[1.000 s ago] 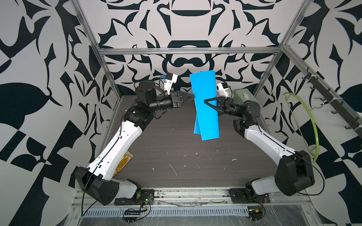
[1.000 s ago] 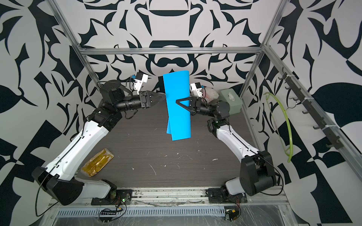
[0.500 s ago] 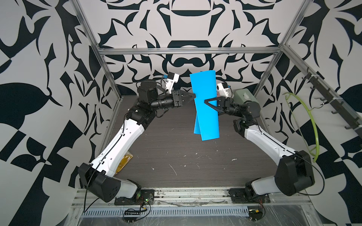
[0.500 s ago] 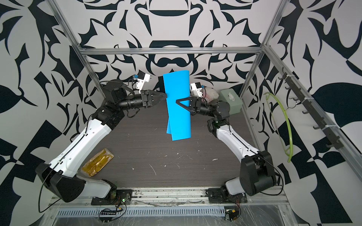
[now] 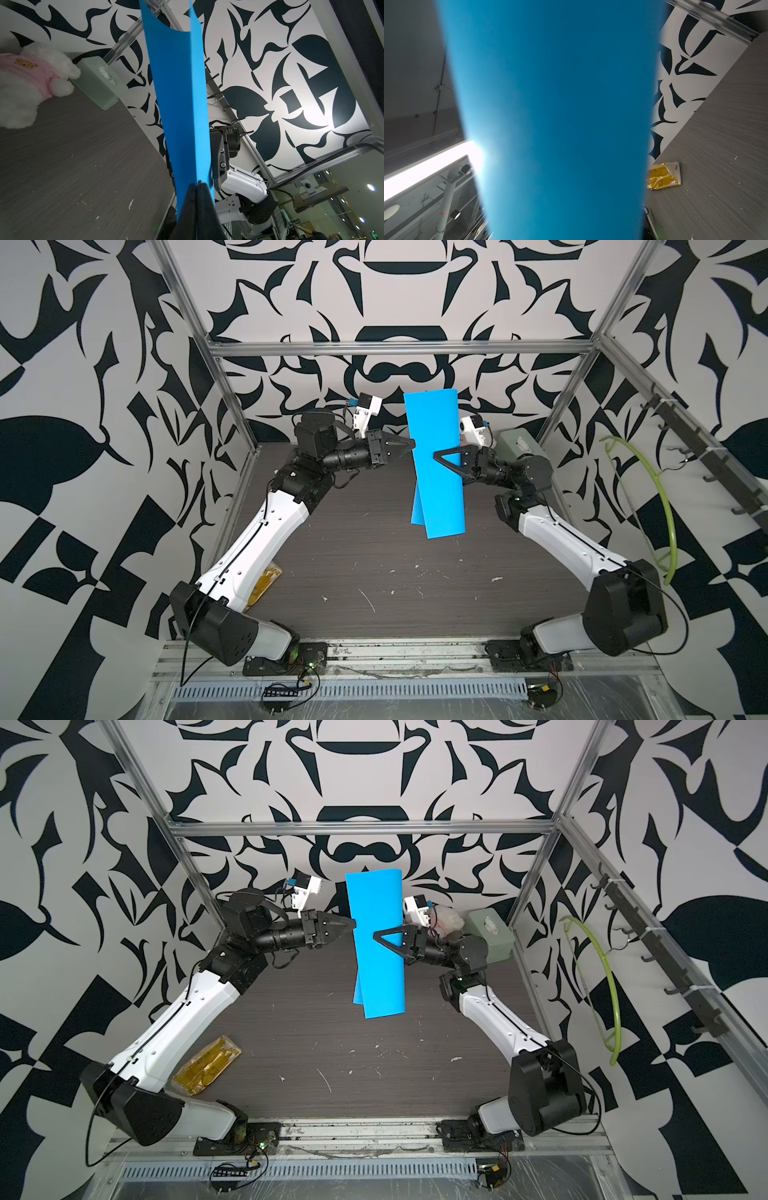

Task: Fold the rectangular paper in half along the long edge
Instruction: Fold the paper.

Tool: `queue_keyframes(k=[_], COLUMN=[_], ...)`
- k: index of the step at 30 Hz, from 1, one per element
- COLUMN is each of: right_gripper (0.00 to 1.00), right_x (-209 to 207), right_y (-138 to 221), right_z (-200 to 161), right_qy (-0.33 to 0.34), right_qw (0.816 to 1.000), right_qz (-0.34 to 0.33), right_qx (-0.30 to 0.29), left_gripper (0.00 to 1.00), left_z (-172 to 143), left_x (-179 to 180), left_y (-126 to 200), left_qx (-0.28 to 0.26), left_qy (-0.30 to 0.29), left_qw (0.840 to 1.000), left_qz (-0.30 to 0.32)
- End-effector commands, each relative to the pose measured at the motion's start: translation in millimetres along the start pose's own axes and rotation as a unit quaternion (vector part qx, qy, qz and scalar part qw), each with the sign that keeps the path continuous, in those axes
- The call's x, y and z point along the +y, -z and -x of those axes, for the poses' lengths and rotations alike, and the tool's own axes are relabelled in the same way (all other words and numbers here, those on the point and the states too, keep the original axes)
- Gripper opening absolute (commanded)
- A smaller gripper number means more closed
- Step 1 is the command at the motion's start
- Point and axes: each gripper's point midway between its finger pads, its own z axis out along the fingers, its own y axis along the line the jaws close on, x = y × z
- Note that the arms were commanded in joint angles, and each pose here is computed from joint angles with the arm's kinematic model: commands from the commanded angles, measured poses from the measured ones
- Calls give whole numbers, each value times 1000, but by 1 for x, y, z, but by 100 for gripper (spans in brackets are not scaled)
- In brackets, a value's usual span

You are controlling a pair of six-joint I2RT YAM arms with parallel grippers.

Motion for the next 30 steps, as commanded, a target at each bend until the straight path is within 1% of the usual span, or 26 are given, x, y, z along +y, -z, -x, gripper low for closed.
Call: queue_keyframes(k=[1, 10, 18, 27, 30], right_gripper=[45, 47, 48, 48, 51], right_x=[19, 21, 12, 15, 15], right_y=[-4, -10, -10, -9, -9], right_z=[-3, -12, -21, -24, -23], right_qy=[44, 44, 42, 51, 52], right_qw=[999, 998, 998, 997, 997], right_qz=[20, 20, 0, -12, -13], right_qx=[12, 36, 51, 52, 50], left_gripper=[1, 0, 0, 0, 0], left_z=[2, 3, 3, 3, 2], left_x=[-3, -4, -6, -4, -2], left_y=[-3, -6, -6, -6, -6], left_qx=[3, 4, 5, 6, 7], left_qy=[-11, -12, -13, -13, -12], left_qw=[1000, 1000, 1000, 1000, 1000], left_qz=[-12, -14, -14, -13, -12])
